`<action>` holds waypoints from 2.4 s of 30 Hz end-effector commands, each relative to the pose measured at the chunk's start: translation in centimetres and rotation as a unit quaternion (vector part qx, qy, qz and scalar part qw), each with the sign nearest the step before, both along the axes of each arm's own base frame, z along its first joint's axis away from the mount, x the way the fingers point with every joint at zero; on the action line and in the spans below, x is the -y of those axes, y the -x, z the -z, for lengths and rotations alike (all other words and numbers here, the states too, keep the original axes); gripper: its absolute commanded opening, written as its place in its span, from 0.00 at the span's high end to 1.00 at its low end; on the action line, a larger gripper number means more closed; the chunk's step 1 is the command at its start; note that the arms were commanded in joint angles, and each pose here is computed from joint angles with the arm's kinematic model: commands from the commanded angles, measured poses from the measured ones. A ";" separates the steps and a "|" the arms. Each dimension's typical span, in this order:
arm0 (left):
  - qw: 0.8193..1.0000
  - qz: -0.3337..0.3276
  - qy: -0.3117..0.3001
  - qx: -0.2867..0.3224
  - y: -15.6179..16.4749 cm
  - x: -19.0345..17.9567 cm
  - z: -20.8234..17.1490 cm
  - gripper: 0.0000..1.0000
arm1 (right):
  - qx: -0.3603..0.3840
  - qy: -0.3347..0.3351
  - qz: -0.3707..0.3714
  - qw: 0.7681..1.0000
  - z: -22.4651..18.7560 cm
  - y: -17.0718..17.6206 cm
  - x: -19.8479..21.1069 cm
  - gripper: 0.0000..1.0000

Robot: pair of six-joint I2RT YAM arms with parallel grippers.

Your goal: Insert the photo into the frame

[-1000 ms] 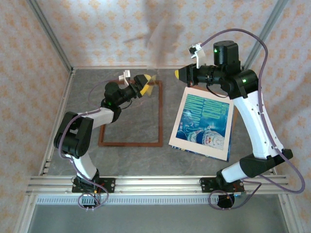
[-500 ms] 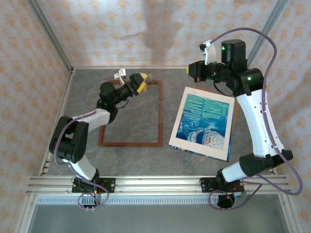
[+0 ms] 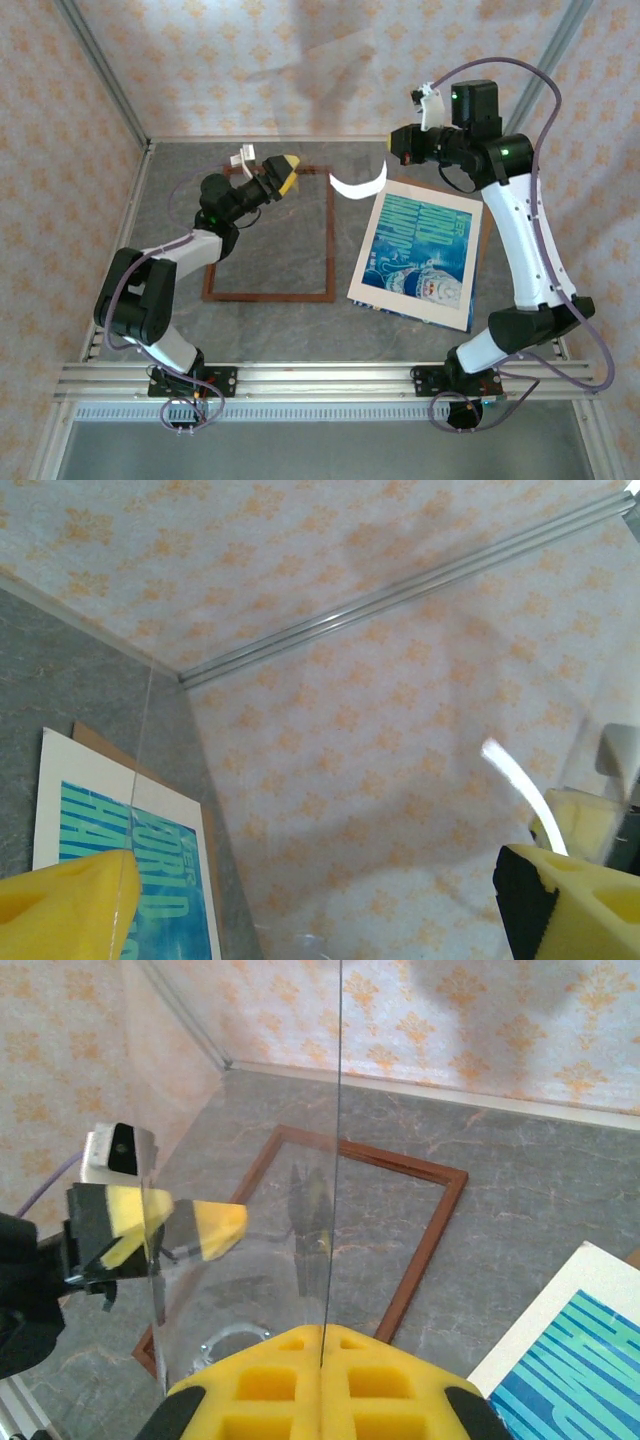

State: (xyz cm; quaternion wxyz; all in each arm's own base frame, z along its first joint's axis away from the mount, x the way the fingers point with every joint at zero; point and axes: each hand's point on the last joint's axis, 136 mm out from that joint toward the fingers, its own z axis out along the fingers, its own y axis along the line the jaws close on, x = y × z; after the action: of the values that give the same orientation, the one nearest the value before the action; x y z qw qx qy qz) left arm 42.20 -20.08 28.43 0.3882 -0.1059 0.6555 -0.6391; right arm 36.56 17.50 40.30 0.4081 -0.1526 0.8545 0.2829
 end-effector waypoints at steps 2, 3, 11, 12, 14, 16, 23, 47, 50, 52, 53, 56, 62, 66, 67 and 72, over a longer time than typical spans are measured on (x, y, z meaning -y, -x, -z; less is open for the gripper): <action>0.997 0.013 0.001 0.082 2.0 0.1 -3.8 0.11 | -0.001 0.010 0.007 1.000 0.0 -0.6 0.3 1.00; 0.997 0.012 0.000 0.082 2.1 0.0 -3.8 0.11 | 0.000 0.012 0.009 1.000 0.1 -0.8 0.4 1.00; 0.996 0.011 -0.003 0.087 2.5 -0.1 -3.8 0.11 | -0.008 0.018 0.011 1.000 0.5 -1.9 0.7 1.00; 0.996 0.010 -0.004 0.086 2.5 -0.2 -3.8 0.11 | -0.007 0.019 0.009 1.000 0.5 -1.9 0.6 1.00; 0.996 0.011 -0.005 0.088 2.6 -0.2 -3.8 0.12 | -0.008 0.023 0.008 1.000 0.8 -2.1 0.7 1.00; 0.996 0.009 -0.005 0.088 2.5 -0.2 -3.8 0.13 | -0.009 0.026 0.008 1.000 0.9 -2.2 0.9 1.00; 0.996 0.005 -0.005 0.090 2.5 -0.5 -3.9 0.15 | -0.014 0.038 -0.001 0.999 1.5 -2.2 1.2 1.00; 0.997 -0.002 -0.033 0.067 1.3 -0.9 -2.4 0.76 | -0.021 0.040 0.000 0.999 2.2 -2.5 1.5 1.00; 0.997 -0.001 -0.035 0.067 1.3 -0.8 -2.2 0.89 | -0.024 0.034 -0.001 0.999 2.5 -2.4 1.4 1.00; 0.998 0.001 -0.041 0.053 1.2 -0.7 -1.6 0.95 | -0.028 0.033 0.005 0.999 2.8 -2.4 1.5 1.00; 0.998 0.000 -0.042 0.052 1.3 -0.8 -1.6 0.99 | -0.028 0.033 0.009 0.999 3.0 -2.4 1.6 1.00; 0.998 -0.006 -0.043 0.044 1.4 -1.0 -1.4 1.00 | -0.036 0.033 0.034 0.998 4.0 -2.6 2.2 1.00; 0.998 -0.006 -0.070 -0.002 2.0 -1.2 -0.5 1.00 | -0.058 0.036 0.125 0.990 7.0 -3.6 4.4 0.75; 0.987 -0.007 -0.150 -0.056 3.5 -1.8 0.9 1.00 | -0.050 0.040 0.191 0.980 8.3 -3.4 6.4 0.56; 0.982 -0.006 -0.177 -0.066 4.1 -2.1 1.2 1.00 | -0.044 0.042 0.208 0.976 8.6 -3.2 7.0 0.53; 0.960 -0.003 -0.264 -0.098 6.7 -3.4 1.4 1.00 | -0.009 0.061 0.286 0.956 9.3 -1.8 10.3 0.35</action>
State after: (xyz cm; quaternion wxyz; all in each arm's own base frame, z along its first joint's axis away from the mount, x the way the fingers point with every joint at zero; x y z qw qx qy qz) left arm 37.54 -17.85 29.18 0.3709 -0.0772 0.7810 -0.4964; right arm 37.97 9.83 27.77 0.3751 0.0244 0.9155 0.1436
